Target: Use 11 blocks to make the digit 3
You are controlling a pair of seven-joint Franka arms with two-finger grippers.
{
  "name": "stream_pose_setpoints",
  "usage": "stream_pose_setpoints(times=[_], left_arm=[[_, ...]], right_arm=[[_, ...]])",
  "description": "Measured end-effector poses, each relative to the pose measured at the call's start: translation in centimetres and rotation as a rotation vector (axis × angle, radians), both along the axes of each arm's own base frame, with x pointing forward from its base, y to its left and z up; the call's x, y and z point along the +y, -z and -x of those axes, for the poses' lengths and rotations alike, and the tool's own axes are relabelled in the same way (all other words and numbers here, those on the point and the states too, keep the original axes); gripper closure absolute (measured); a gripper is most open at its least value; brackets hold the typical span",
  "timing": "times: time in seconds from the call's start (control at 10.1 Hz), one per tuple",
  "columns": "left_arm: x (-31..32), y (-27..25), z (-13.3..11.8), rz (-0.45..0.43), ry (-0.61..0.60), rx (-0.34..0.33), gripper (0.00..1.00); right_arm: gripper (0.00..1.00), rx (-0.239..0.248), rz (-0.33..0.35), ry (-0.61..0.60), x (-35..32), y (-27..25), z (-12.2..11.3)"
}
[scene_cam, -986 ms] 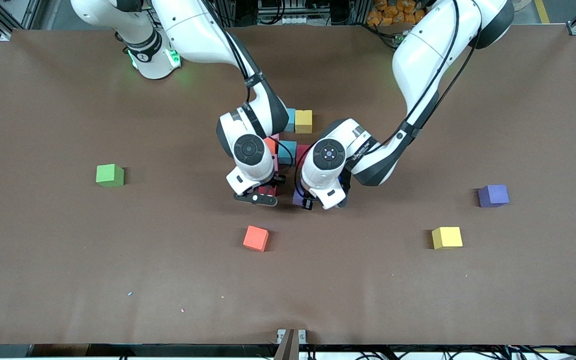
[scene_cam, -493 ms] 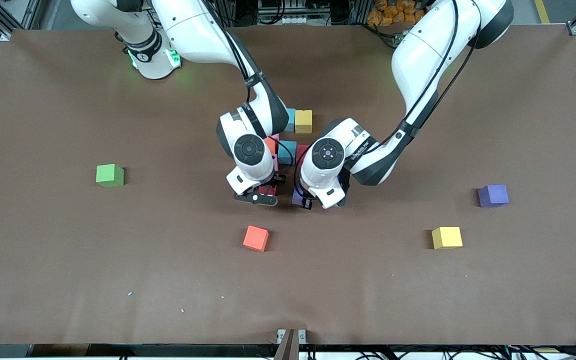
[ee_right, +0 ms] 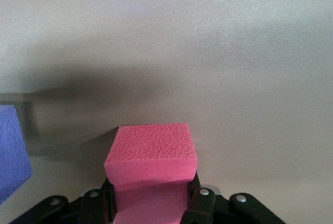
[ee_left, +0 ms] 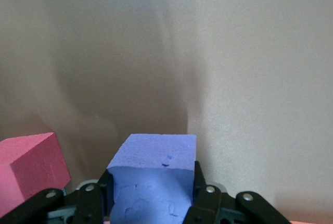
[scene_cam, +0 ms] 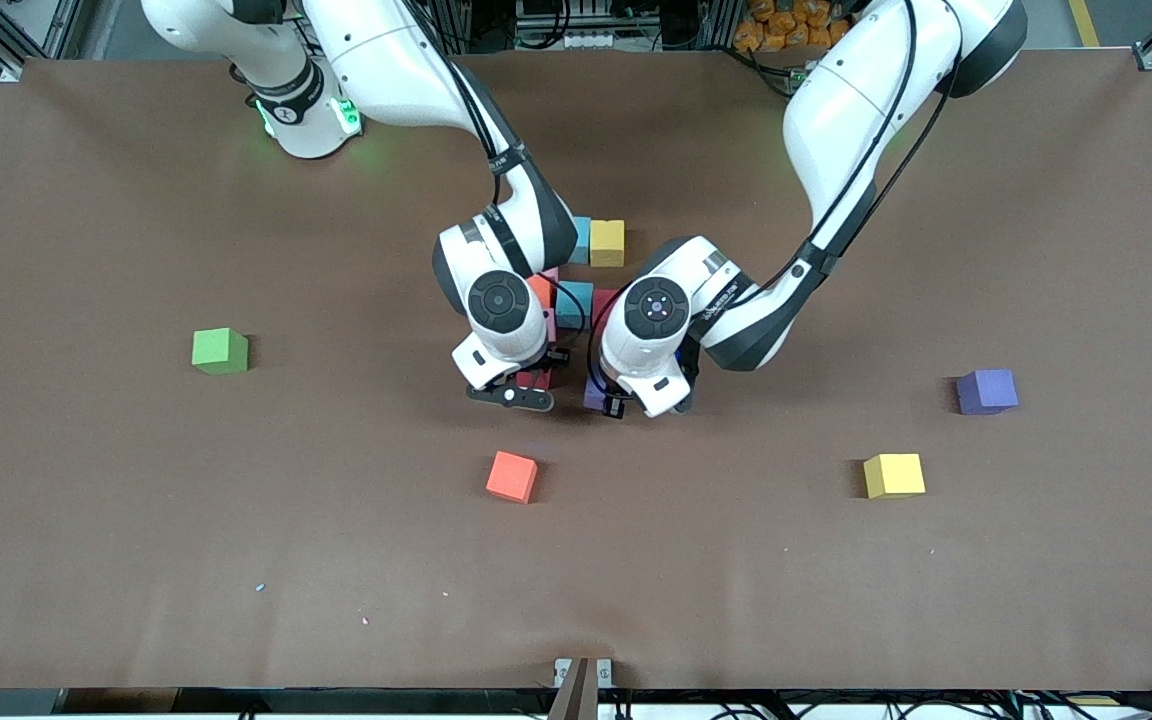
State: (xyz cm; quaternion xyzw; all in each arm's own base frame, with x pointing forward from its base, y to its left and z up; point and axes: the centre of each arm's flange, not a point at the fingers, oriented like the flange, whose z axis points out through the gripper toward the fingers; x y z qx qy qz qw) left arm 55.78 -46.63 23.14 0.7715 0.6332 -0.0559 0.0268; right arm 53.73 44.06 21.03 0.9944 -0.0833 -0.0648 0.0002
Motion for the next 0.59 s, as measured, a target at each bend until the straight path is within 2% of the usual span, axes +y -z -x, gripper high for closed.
stream_pose_setpoints(times=[0.59], left_arm=[[0.01, 0.00, -0.01, 0.000, 0.000, 0.000, 0.42]], right_arm=[[0.47, 0.003, 0.003, 0.017, 0.01, 0.02, 0.04]])
